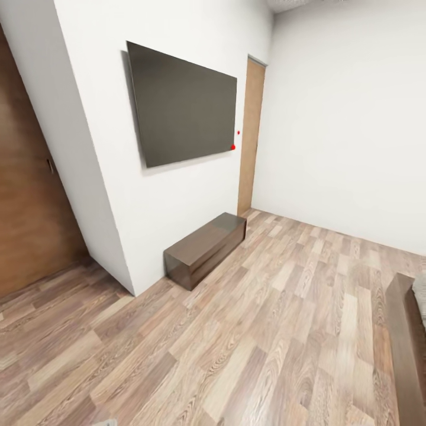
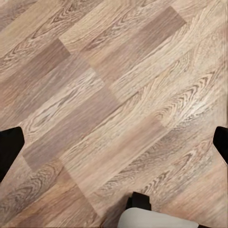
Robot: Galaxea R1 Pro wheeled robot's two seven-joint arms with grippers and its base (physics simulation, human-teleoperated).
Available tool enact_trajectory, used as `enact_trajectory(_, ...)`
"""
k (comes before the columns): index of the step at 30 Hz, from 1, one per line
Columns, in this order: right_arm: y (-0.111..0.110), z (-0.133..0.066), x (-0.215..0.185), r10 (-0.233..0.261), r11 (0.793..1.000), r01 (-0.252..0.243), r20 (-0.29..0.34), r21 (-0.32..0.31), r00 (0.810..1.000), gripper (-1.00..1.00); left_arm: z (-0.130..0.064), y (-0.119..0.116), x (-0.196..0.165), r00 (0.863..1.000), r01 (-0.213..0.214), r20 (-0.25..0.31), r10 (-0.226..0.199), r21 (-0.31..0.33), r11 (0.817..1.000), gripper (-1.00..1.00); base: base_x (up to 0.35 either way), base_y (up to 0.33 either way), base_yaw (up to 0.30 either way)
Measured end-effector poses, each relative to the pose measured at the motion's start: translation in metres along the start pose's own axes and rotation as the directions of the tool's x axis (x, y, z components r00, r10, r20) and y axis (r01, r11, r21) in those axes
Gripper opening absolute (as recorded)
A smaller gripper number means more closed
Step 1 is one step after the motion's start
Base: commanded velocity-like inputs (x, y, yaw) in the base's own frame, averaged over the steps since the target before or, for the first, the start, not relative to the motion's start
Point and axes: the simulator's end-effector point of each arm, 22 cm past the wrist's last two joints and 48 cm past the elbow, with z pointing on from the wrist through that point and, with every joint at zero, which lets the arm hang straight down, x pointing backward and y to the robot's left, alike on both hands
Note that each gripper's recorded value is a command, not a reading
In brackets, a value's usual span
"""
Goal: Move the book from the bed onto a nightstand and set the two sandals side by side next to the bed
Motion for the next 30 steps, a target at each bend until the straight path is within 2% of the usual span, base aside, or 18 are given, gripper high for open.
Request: enact_trajectory(30,0.0002,-0.003,-0.0083,0.004,1.0,-0.004,0.02,-0.001,1.0,1.0,-0.0023,-0.0011,-0.0092,1.0,0.004,0.02,-0.004,0.004,1.0,1.0,0.312,0.095,-0.259)
